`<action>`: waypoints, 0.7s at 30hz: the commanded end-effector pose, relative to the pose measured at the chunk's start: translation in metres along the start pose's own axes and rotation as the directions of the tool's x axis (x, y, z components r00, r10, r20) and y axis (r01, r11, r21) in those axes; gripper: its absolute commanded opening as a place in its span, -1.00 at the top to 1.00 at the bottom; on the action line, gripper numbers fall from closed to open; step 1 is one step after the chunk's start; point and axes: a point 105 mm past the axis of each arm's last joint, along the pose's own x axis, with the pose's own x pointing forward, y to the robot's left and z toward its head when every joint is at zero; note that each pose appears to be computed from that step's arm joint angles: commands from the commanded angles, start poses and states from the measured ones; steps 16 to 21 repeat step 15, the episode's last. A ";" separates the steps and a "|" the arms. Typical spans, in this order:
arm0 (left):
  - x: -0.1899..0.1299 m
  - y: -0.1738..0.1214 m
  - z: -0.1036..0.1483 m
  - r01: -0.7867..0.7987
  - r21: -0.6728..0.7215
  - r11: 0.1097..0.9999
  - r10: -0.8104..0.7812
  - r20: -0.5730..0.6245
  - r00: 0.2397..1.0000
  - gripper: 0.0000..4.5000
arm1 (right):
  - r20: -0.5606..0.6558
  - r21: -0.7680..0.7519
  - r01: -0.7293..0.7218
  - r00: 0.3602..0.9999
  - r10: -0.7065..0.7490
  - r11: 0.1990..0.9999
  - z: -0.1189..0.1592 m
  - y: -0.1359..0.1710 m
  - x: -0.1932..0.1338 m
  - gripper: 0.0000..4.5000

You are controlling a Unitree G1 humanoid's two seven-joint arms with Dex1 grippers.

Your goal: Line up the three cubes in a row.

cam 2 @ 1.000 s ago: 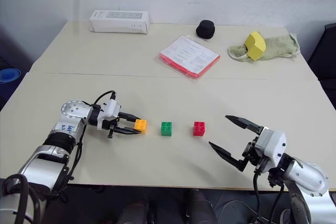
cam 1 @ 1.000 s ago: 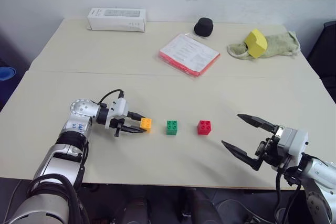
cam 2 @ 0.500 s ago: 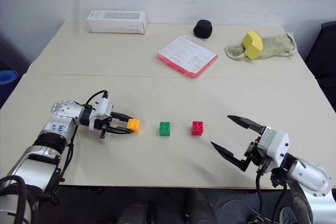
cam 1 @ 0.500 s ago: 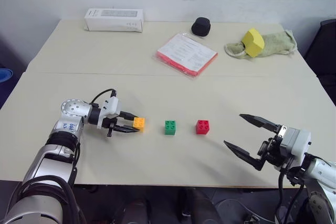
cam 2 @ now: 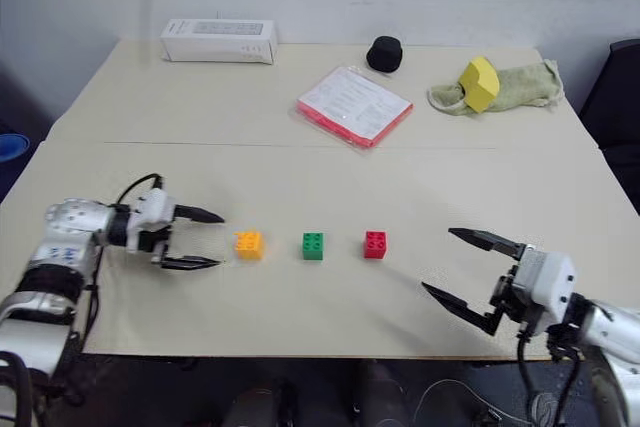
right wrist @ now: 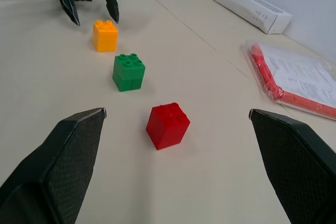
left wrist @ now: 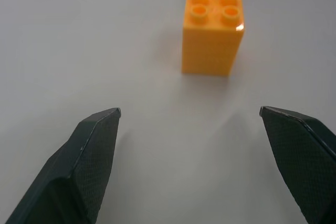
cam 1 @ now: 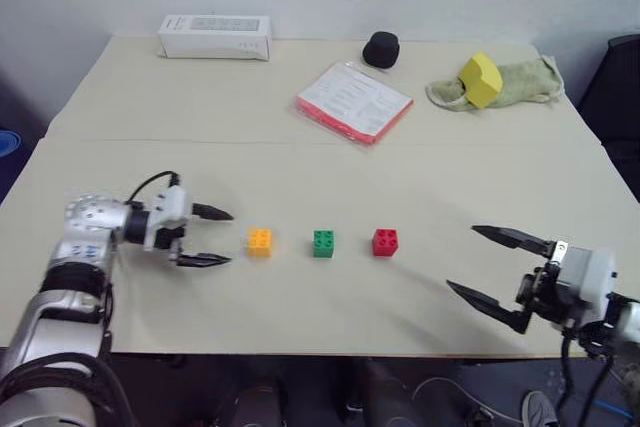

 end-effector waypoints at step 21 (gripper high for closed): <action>-0.084 -0.035 0.016 -0.238 -0.114 0.965 0.234 -0.047 0.971 -0.99 | -0.233 -0.062 -0.134 0.965 0.116 0.989 -0.004 -0.058 -0.052 -1.00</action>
